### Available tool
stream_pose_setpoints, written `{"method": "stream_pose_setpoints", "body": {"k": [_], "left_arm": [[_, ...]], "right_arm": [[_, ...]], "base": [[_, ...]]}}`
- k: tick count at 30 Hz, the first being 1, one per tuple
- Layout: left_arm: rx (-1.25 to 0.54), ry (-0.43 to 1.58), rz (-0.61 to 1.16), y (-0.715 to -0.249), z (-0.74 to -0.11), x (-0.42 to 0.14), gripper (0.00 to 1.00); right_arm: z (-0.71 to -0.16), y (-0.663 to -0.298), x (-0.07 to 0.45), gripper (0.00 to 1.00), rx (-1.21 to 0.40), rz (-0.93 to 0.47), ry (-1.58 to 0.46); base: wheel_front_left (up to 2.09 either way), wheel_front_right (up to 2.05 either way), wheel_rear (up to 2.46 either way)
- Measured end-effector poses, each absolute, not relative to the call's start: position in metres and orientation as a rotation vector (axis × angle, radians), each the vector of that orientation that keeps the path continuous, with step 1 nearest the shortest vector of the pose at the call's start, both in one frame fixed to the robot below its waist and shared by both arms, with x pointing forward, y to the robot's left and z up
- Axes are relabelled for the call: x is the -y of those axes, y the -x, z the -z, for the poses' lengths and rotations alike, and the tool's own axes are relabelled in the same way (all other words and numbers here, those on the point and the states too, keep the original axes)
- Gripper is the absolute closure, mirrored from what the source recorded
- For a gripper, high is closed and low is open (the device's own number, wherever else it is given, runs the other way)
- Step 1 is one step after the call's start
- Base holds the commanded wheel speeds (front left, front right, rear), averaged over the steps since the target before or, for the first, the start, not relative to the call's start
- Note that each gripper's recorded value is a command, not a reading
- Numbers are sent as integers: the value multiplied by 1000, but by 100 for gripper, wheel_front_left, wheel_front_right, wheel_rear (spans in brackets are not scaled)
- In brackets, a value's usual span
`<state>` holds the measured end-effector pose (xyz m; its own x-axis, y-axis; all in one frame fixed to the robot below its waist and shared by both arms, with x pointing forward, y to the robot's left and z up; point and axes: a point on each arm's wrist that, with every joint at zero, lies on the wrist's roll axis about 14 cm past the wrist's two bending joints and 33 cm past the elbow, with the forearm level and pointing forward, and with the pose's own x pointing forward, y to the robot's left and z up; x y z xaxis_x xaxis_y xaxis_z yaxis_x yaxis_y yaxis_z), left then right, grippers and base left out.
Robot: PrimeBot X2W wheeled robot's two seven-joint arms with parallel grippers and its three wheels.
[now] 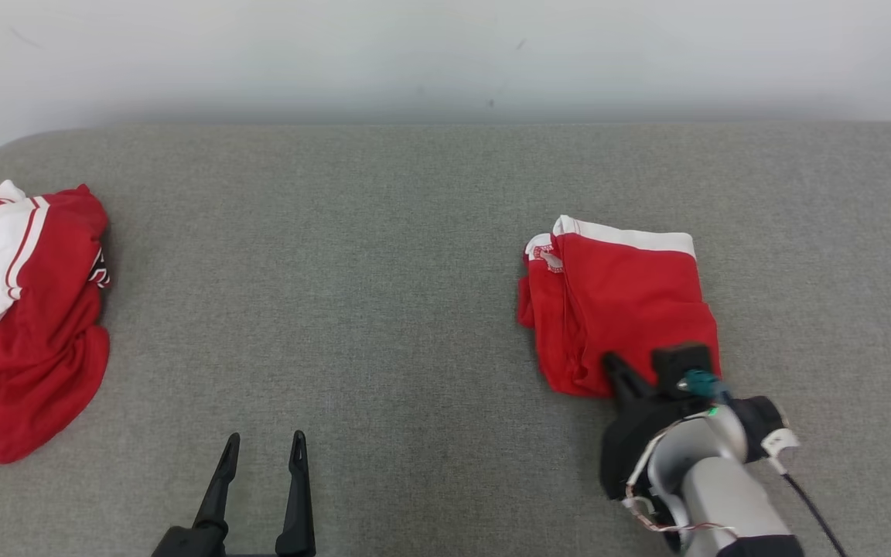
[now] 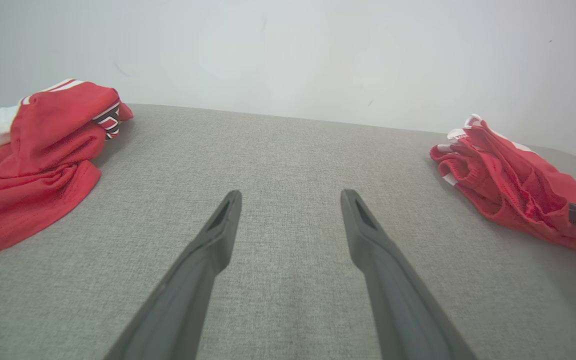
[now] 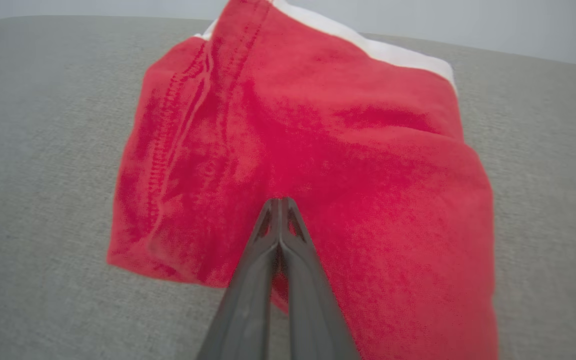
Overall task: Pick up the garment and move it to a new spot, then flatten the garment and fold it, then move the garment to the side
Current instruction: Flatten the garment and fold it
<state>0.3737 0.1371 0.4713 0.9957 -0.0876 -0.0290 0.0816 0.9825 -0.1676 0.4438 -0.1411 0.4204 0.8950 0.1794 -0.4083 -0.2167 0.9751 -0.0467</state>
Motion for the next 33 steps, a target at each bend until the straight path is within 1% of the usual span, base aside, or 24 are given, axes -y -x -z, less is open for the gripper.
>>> {"method": "stream_pose_setpoints", "body": {"k": [5,8,10,11,12,13,14,17,19,25,33], "left_arm": [[-31,167,67,-372,-473,-142,0],[-25,169,60,-370,-475,-144,0],[-18,170,55,-368,-477,-145,0],[-18,170,55,-368,-477,-145,0],[-16,171,51,-367,-478,-146,0],[-13,171,47,-365,-479,-147,0],[-10,172,43,-364,-480,-148,0],[4,174,36,-360,-485,-149,0],[19,174,29,-357,-489,-151,0],[57,170,35,-351,-502,-149,0],[84,163,62,-355,-510,-141,0]], "right_arm": [[-409,-433,95,100,-439,-342,99],[-413,-422,66,100,-433,-426,36],[-424,-417,49,100,-401,-465,-26],[-424,-417,49,76,-401,-465,-26],[-430,-415,43,16,-381,-480,-47],[-437,-414,39,16,-360,-488,-70],[-444,-412,38,0,-336,-488,-102],[-462,-404,43,0,-275,-465,-171],[-473,-399,55,0,-229,-426,-199],[-492,-372,116,0,-106,-242,-265],[-491,-335,196,0,-39,3,-252]], "base": [[0,0,0],[0,0,0],[0,0,0],[0,0,0],[0,0,0],[0,0,0],[0,0,0],[0,0,0],[0,0,0],[0,0,0],[0,0,0]]}}
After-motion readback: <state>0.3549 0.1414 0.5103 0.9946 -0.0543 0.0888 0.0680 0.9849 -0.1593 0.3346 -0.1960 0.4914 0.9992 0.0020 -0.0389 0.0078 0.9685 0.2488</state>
